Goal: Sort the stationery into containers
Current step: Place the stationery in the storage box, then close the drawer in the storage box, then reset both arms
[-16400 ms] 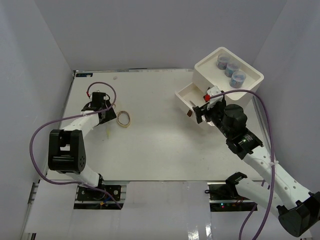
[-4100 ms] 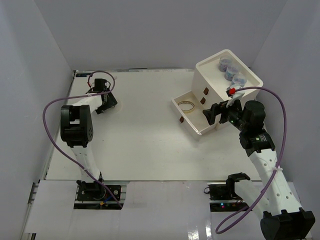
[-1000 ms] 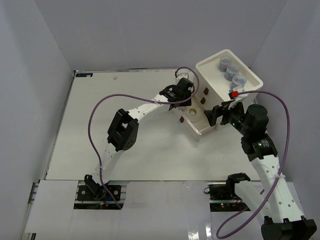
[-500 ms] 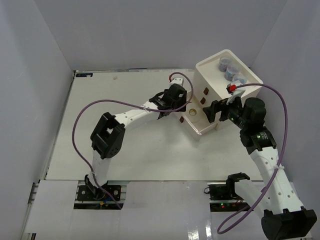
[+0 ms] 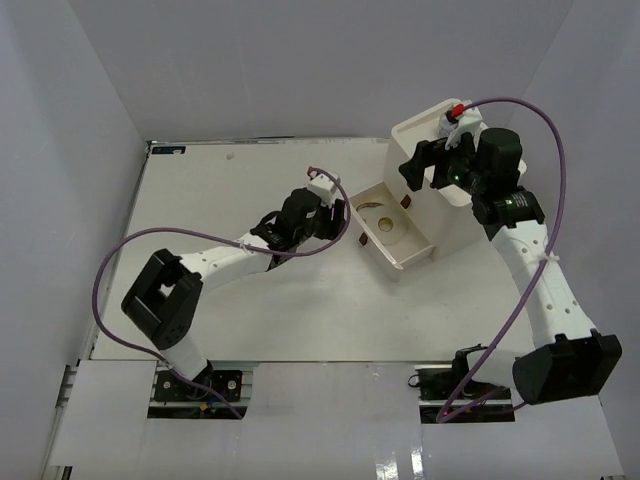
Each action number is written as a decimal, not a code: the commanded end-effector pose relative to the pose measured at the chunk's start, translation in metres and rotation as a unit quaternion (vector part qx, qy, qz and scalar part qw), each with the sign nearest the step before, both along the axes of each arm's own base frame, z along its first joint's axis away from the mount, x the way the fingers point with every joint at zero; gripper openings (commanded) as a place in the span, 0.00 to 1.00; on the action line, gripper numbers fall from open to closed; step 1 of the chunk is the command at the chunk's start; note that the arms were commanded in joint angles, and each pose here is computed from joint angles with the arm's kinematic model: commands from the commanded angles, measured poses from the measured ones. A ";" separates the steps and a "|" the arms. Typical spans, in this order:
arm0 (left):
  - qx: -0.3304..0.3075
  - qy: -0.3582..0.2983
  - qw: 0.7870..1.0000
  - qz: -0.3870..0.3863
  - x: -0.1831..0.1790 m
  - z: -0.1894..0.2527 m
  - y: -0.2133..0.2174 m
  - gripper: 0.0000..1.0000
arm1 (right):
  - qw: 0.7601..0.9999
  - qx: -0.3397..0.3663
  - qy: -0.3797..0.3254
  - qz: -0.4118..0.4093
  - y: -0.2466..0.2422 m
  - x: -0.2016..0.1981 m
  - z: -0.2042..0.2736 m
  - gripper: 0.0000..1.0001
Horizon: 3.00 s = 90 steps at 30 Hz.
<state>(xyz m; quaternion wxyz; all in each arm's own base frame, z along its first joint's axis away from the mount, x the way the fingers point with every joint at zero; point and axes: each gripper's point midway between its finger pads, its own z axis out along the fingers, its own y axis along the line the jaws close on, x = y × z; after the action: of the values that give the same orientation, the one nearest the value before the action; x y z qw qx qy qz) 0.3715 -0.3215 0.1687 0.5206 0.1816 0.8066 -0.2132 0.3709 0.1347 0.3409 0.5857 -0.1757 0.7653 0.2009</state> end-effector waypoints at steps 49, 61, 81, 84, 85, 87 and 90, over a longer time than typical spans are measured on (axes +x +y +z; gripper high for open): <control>-0.020 -0.029 0.983 -0.182 0.026 -0.084 -0.097 0.66 | 0.989 -0.032 0.121 0.078 0.013 0.035 -0.104 0.95; -0.087 -0.095 0.962 -0.239 0.051 -0.058 -0.153 0.66 | 0.981 -0.018 0.162 0.107 0.022 0.023 -0.113 0.93; -0.175 -0.133 0.956 -0.195 0.066 -0.038 -0.159 0.98 | 0.995 -0.029 0.076 0.058 0.007 0.024 -0.043 0.98; -0.170 -0.169 0.955 -0.173 0.059 0.012 -0.133 0.98 | 0.998 -0.035 0.027 0.036 -0.002 0.017 -0.006 0.98; -0.171 -0.176 0.955 -0.168 0.049 0.035 -0.119 0.98 | 0.999 -0.034 0.013 0.029 -0.005 0.014 0.005 0.98; -0.146 -0.158 0.966 -0.143 0.044 0.039 -0.094 0.98 | 0.999 -0.040 -0.029 0.000 -0.017 -0.001 0.032 0.97; -0.129 -0.142 0.977 -0.093 0.032 0.083 -0.056 0.98 | 0.992 -0.045 -0.103 -0.060 -0.042 -0.029 0.072 0.95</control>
<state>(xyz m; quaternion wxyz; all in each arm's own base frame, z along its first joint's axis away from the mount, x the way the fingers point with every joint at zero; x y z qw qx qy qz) 0.4044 -0.4182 0.1580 0.5731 0.2580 0.6864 -0.3660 0.3726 0.1159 0.3410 0.5706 -0.2014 0.7787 0.1658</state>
